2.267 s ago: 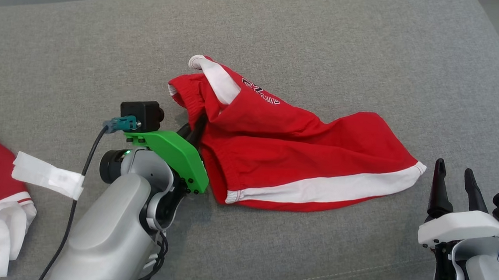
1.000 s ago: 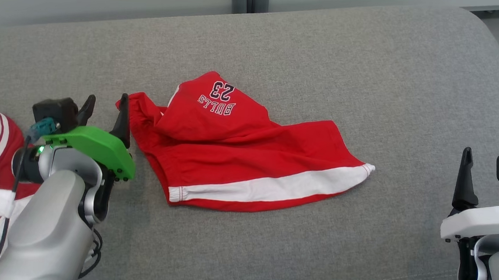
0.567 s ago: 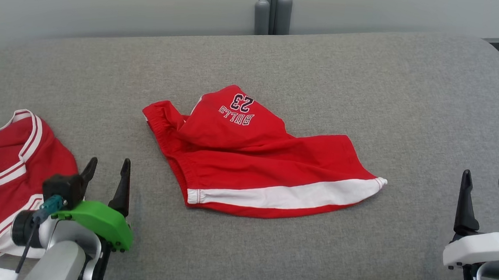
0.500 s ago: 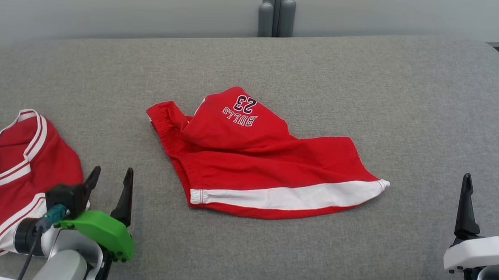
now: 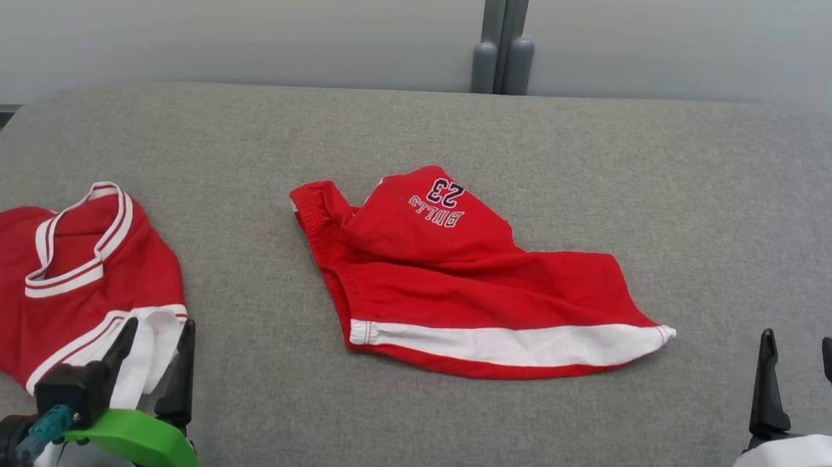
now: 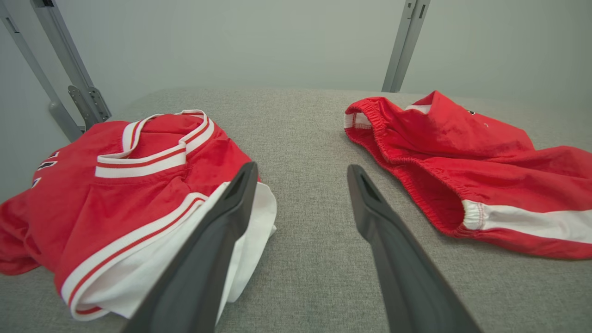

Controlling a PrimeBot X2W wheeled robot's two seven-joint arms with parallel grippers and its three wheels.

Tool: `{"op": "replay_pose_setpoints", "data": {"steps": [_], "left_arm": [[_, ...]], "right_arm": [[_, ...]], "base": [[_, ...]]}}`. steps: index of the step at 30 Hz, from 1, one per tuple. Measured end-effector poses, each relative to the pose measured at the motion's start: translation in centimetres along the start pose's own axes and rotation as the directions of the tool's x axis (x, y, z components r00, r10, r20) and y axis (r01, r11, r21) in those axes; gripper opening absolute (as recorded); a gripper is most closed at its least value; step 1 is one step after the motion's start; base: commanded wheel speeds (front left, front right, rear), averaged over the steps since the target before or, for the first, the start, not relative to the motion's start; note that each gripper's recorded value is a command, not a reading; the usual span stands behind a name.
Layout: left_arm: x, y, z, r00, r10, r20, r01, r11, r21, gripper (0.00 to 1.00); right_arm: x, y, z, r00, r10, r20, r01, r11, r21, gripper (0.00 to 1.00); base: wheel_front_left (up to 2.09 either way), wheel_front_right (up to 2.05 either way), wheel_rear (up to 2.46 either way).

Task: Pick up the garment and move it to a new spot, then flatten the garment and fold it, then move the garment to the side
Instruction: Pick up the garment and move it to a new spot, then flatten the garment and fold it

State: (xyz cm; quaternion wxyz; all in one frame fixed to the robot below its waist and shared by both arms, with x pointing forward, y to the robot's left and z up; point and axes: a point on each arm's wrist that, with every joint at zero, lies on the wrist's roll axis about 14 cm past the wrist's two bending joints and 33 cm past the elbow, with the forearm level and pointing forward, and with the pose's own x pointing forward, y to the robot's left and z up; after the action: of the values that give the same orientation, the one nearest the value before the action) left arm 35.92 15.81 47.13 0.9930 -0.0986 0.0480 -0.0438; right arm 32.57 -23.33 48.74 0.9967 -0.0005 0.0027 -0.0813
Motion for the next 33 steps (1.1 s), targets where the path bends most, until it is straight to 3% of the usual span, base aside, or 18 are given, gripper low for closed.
{"op": "replay_pose_setpoints", "data": {"steps": [14,33], "left_arm": [[-1.7,1.1,2.5,0.994,0.059,0.096,-0.056,0.998,-0.030,1.00],[-2.3,-0.8,1.9,0.996,-0.024,0.082,0.025,0.999,-0.020,1.00]], "right_arm": [[0.5,1.9,0.4,0.997,0.074,0.013,-0.074,0.997,-0.008,1.00],[0.2,1.6,0.1,0.998,0.067,0.004,-0.066,0.998,-0.010,1.00]], "base": [[0.00,0.00,0.00],[0.00,0.00,0.00]]}}
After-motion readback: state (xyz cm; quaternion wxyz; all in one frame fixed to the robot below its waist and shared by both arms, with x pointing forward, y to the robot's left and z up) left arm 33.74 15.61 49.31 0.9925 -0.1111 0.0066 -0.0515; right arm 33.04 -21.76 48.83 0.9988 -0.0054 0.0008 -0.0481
